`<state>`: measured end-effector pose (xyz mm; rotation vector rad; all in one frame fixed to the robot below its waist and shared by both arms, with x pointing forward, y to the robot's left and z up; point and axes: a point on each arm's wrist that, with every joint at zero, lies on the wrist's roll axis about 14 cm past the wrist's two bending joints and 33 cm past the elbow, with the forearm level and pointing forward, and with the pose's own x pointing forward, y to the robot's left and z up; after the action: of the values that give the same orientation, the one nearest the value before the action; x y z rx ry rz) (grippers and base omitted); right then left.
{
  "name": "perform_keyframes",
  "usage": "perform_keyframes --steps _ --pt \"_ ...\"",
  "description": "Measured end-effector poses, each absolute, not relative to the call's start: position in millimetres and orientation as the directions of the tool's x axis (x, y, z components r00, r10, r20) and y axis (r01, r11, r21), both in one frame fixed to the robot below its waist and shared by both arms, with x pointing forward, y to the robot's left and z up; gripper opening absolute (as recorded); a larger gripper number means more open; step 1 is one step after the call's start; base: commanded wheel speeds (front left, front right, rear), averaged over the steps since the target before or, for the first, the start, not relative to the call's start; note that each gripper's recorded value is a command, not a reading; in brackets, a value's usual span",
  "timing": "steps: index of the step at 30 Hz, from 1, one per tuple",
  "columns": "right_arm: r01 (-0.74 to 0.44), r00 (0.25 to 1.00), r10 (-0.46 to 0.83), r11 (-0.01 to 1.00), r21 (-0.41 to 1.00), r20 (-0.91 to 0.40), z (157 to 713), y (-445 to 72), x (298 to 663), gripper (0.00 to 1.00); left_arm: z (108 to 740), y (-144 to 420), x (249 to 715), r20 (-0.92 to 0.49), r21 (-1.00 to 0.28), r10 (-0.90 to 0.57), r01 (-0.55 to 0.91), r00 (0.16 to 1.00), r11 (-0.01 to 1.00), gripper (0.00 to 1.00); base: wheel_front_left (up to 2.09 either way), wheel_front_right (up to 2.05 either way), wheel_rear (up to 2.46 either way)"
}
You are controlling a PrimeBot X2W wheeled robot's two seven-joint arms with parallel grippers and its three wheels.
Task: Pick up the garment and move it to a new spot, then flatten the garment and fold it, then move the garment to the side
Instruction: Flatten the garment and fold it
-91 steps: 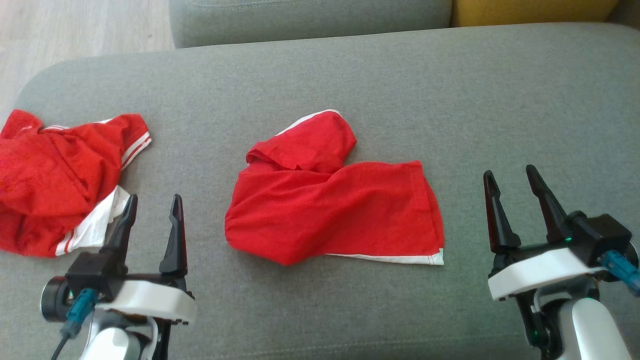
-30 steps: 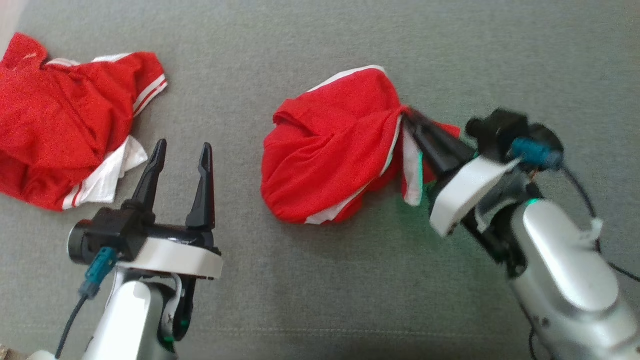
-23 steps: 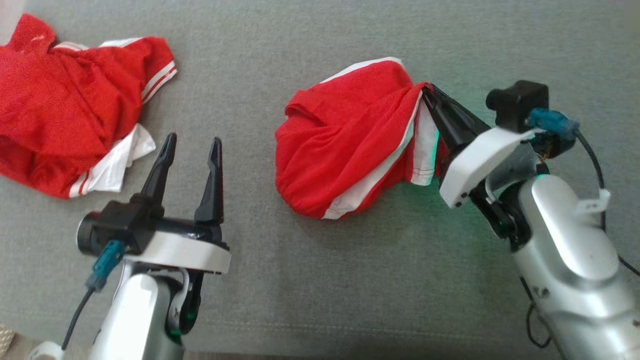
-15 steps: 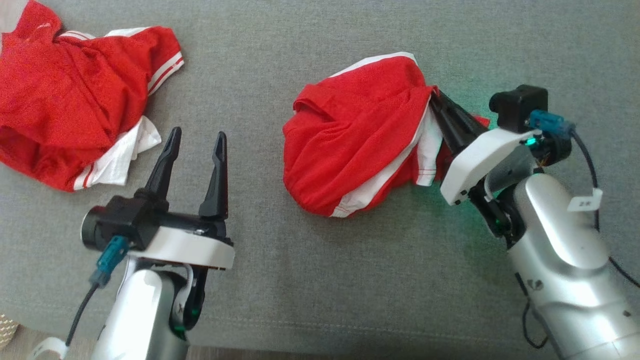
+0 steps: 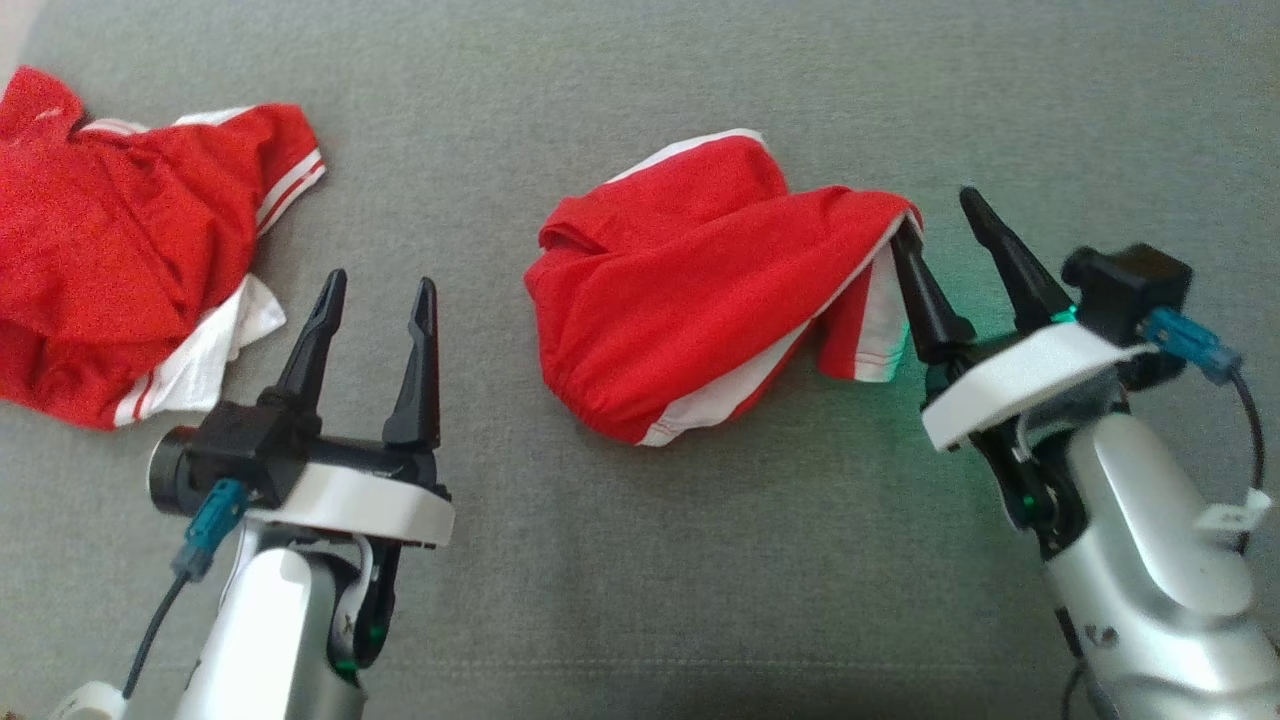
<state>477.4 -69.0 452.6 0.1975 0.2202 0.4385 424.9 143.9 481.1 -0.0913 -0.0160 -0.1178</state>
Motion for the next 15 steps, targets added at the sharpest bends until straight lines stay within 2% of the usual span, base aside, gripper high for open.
perform_keyframes --steps 7,15 --pt "-0.334 0.905 0.377 0.916 0.221 -0.196 459 -101 460 1.0 485 135 421 0.03 -0.088 -0.142 0.144 0.989 0.986 1.0 0.0 0.0 0.0" --pt "-0.292 0.905 0.349 0.926 0.241 -0.242 454 -109 427 1.0 489 138 413 0.038 -0.085 -0.135 0.138 0.99 0.987 1.0 0.0 0.0 0.0"
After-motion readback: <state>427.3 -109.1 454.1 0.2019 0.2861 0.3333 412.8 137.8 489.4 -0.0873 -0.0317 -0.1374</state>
